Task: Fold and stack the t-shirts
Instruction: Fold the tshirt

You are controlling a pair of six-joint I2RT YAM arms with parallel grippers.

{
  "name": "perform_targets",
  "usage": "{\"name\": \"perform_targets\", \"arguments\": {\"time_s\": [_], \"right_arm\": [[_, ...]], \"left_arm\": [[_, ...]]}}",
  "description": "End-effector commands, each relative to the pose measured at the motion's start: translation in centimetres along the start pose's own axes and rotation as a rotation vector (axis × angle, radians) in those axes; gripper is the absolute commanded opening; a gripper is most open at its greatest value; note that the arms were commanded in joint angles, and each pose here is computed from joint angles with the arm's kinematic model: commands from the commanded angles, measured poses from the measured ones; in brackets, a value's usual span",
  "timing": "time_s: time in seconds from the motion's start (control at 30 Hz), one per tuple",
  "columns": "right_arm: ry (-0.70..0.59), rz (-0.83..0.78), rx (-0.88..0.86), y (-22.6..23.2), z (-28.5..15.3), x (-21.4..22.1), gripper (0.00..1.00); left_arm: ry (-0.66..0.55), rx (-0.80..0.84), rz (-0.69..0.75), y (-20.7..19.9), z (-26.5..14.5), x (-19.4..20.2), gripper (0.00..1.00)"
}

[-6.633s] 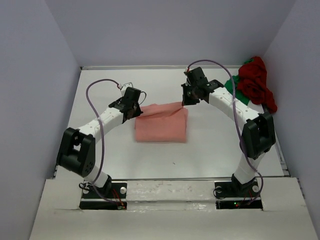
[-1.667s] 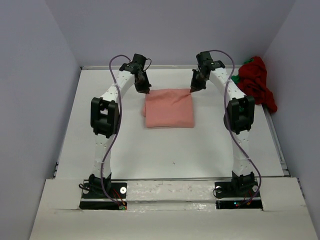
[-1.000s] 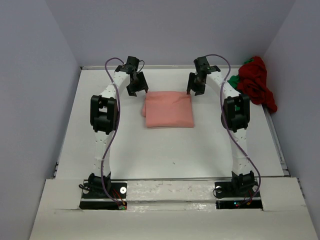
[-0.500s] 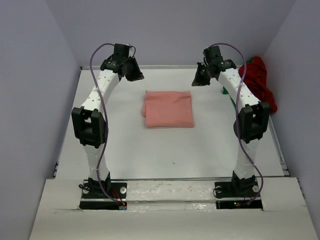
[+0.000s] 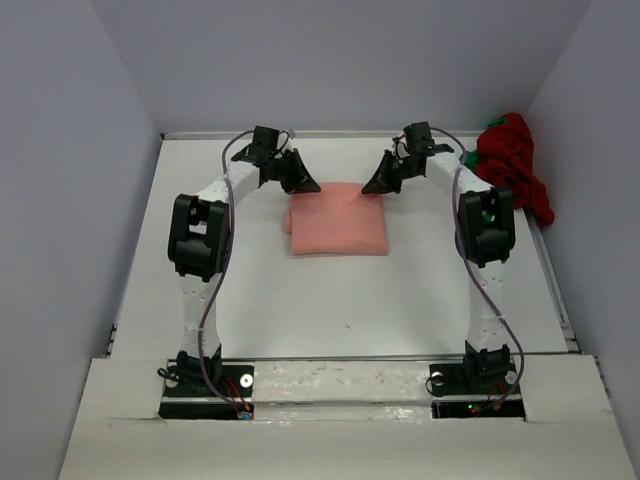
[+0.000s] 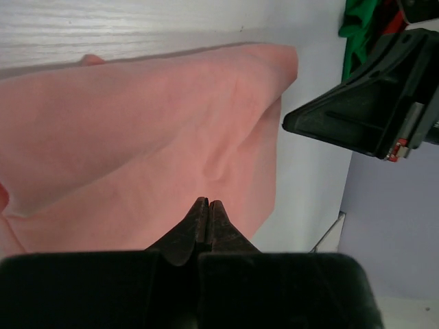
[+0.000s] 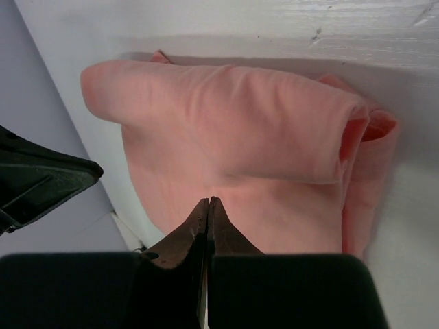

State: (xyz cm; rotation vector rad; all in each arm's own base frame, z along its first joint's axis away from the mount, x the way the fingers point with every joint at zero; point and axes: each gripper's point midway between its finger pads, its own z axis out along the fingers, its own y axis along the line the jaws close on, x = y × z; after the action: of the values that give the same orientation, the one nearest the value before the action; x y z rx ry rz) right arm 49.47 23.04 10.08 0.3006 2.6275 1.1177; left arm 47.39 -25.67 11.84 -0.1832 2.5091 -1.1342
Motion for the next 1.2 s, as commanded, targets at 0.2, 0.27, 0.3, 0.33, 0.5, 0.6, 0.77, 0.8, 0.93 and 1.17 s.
{"name": "perform_targets", "arguments": {"time_s": [0.2,0.27,0.3,0.33,0.5,0.6,0.77,0.8,0.93,1.17], "right_arm": [[0.013,0.015,-0.257,3.3,-0.2,-1.1,0.00],[0.025,0.039,-0.258,2.9,0.3,-1.0,0.00],[0.037,0.045,-0.267,2.9,0.4,-0.8,0.00],[0.047,0.060,-0.267,2.6,0.7,-0.6,0.00],[0.071,0.083,-0.266,1.9,1.1,0.1,0.00],[0.084,0.094,-0.267,1.8,1.1,0.5,0.00],[0.100,0.107,-0.255,0.8,1.7,1.2,0.00],[0.105,0.112,-0.245,0.1,2.2,1.3,0.00],[0.099,0.108,-0.231,-0.7,3.1,1.0,0.00],[0.093,0.106,-0.214,-2.3,5.1,0.2,0.00]], "left_arm": [[-0.026,0.219,0.059,-5.0,-0.8,-1.2,0.00],[-0.023,0.218,0.058,-4.8,-0.7,-1.1,0.00],[-0.015,0.215,0.053,-4.5,-0.4,-1.0,0.00],[-0.011,0.214,0.050,-4.4,-0.3,-0.9,0.00],[0.022,0.205,0.028,-3.3,0.7,-0.1,0.00],[0.043,0.206,0.025,-3.2,1.1,0.6,0.00],[0.076,0.178,0.026,-2.3,2.0,1.9,0.00],[0.080,0.159,0.030,-1.7,2.4,2.2,0.00],[0.088,0.060,0.034,0.3,3.4,2.6,0.00],[0.099,-0.042,0.041,3.1,4.4,3.2,0.00]]}}
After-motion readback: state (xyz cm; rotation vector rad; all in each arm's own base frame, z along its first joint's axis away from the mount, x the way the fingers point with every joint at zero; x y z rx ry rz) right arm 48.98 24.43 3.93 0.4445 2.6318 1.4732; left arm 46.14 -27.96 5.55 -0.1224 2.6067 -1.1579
